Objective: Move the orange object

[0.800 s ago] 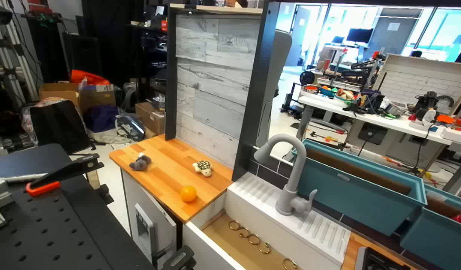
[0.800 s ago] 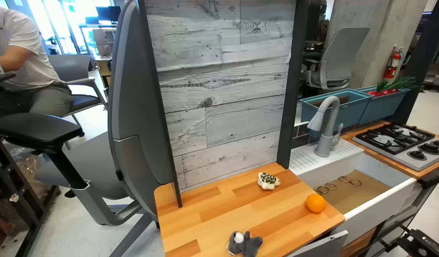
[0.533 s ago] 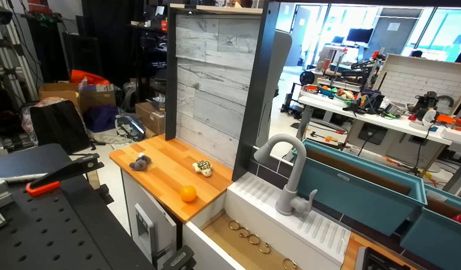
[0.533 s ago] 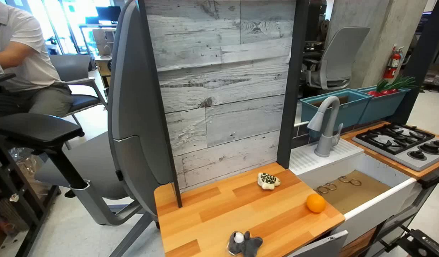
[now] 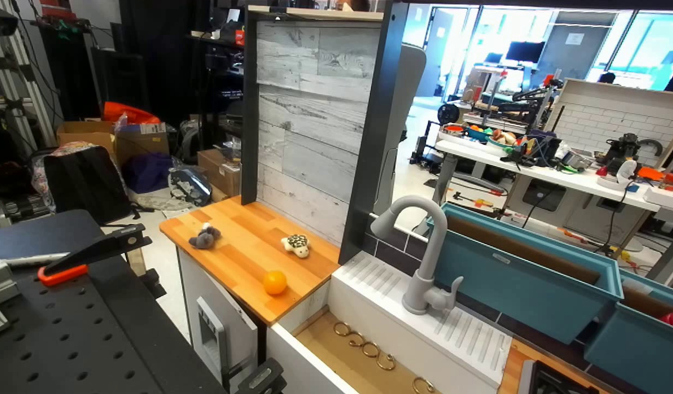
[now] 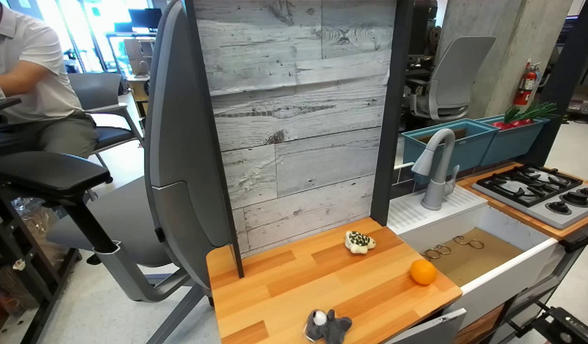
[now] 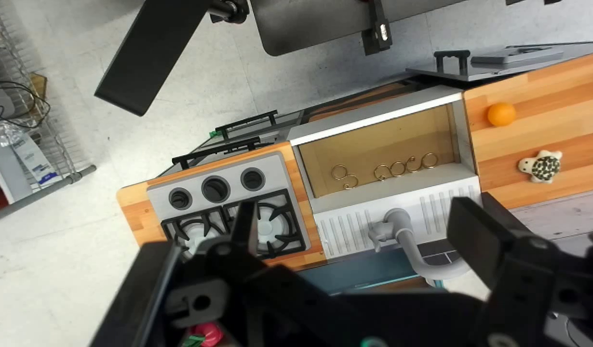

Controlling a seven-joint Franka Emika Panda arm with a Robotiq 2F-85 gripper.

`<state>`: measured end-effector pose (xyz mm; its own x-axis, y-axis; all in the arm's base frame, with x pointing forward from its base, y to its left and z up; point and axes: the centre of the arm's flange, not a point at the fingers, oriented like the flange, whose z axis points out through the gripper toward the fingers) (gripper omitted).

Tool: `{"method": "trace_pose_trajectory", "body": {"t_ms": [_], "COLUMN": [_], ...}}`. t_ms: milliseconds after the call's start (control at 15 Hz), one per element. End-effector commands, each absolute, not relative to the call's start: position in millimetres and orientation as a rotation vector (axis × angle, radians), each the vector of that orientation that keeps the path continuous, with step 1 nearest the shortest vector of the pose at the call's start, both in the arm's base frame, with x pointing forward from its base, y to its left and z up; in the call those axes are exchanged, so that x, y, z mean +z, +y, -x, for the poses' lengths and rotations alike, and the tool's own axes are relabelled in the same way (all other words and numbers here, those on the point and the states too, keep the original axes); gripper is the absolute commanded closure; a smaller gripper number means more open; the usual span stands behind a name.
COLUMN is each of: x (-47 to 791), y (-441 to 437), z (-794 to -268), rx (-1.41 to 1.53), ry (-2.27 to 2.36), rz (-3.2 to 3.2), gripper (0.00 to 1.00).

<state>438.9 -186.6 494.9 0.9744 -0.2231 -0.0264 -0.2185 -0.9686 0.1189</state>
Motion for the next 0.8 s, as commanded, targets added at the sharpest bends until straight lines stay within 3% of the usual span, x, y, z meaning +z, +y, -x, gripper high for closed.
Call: {"method": "trace_pose_trajectory", "body": {"t_ms": [0,400,733], "x": [494.9,468.6,397.1], "y": [-186.6,-167.5,-111.6], "z": [-438.9,-473.9,-523.6], "rx": [-0.060,-0.110,-0.228], "ry": [-0.337,-0.409,-0.395], "rz": [-3.007,-2.975,-2.937], "gripper": [0.00,0.00,0.00]}}
